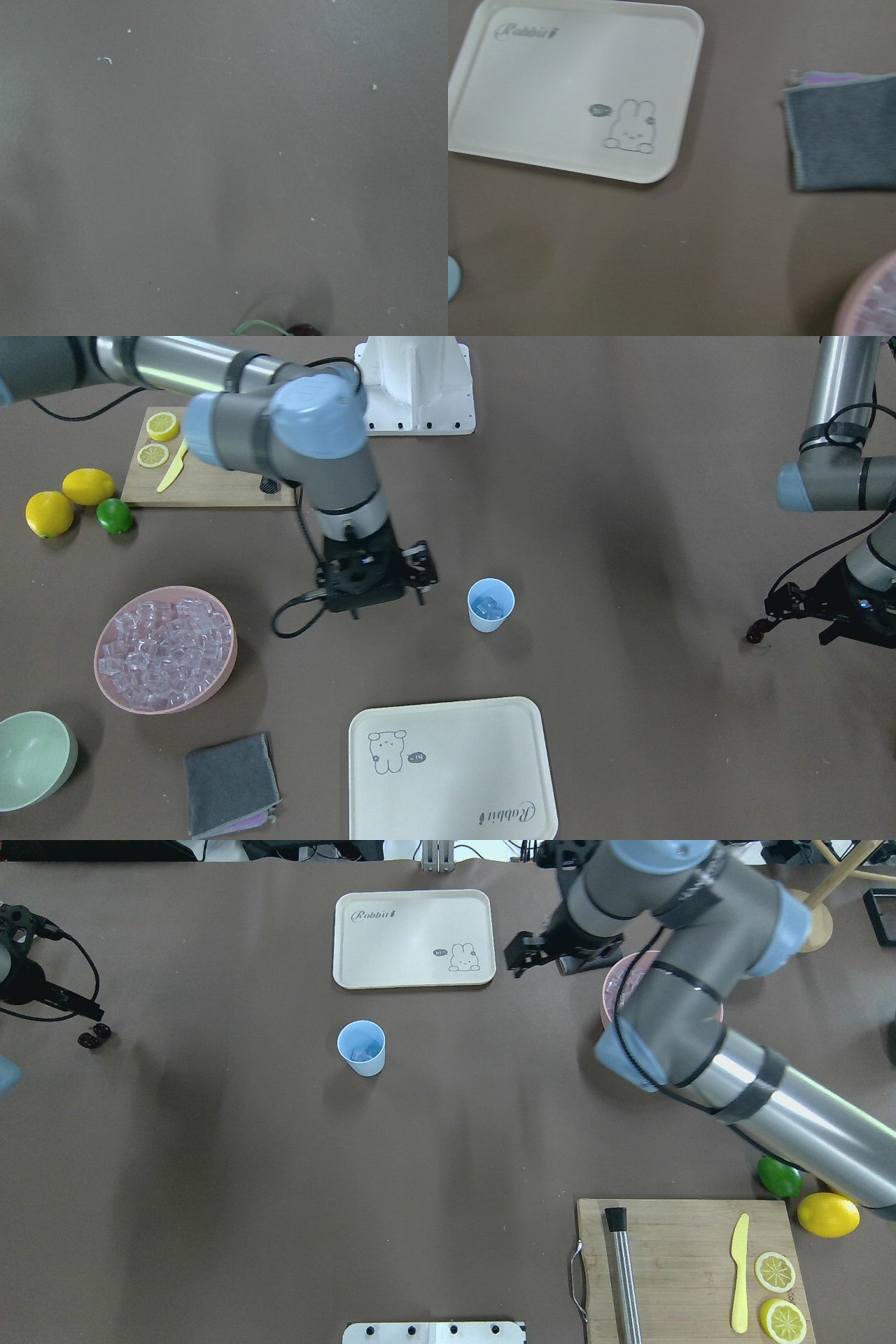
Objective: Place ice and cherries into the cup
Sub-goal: 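Withdraw the right arm to rest while the left gripper reaches the cherries, then close the left gripper on the cherry stems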
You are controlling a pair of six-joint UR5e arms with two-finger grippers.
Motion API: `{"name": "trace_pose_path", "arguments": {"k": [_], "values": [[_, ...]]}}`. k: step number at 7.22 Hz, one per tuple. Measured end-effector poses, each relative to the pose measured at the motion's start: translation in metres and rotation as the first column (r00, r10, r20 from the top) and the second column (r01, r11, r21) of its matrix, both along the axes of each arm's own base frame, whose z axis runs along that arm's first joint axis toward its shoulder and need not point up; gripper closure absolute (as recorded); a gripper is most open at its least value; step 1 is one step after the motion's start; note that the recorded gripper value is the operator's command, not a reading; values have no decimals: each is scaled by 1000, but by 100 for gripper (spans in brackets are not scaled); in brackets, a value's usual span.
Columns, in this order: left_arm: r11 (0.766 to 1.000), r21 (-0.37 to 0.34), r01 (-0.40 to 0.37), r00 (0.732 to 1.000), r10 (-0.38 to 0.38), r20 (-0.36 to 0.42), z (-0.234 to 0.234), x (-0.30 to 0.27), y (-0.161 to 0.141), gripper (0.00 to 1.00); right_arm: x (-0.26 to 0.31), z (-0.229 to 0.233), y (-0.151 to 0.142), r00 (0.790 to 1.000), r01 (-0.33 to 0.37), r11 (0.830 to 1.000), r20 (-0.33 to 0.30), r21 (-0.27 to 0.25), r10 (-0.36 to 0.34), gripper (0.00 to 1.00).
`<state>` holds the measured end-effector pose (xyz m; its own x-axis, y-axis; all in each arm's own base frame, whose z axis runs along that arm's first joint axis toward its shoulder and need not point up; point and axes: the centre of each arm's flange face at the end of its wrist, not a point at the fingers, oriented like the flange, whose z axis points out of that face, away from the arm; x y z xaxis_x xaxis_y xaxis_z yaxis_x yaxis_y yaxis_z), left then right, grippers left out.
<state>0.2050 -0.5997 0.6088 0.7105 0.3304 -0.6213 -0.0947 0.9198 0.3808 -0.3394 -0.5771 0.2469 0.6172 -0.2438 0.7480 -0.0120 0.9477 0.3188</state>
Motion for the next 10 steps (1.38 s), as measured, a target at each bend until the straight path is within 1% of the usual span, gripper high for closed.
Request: {"name": "trace_pose_path", "arguments": {"k": [1, 2, 3, 4, 5, 6, 7, 8, 9, 10], "values": [[1000, -2, -2, 1000, 2, 6, 5, 3, 1, 2, 86, 53, 5, 999, 39, 999, -4, 25, -38, 2], [1000, -16, -1, 1000, 1, 6, 9, 8, 4, 2, 170, 103, 19, 998, 66, 996, -11, 56, -65, 2], [999, -37, 0, 1000, 0, 0, 10, 19, 8, 2, 233, 146, 34, 996, 85, 992, -31, 90, -83, 2], [999, -53, -5, 1000, 4, -8, 8, 31, 13, 3, 275, 181, 49, 994, 105, 988, -56, 117, -99, 2], [998, -62, -5, 1000, 4, -13, 7, 37, 16, 25, 300, 206, 63, 991, 123, 983, -77, 135, -113, 2], [998, -66, -7, 1000, 6, -14, 8, 39, 17, 53, 314, 223, 74, 988, 138, 980, -92, 146, -126, 2], [998, -66, -7, 1000, 7, -13, 8, 40, 18, 71, 319, 230, 81, 987, 145, 978, -98, 149, -131, 2], [998, -65, -7, 1000, 6, -10, 9, 40, 18, 95, 321, 234, 83, 986, 147, 978, -100, 148, -133, 2], [998, -66, -5, 1000, 4, -8, 9, 40, 17, 100, 322, 236, 85, 986, 149, 978, -101, 147, -135, 2], [997, -71, 0, 1000, -1, -6, 9, 39, 17, 100, 322, 236, 84, 986, 148, 978, -104, 147, -134, 2]]}}
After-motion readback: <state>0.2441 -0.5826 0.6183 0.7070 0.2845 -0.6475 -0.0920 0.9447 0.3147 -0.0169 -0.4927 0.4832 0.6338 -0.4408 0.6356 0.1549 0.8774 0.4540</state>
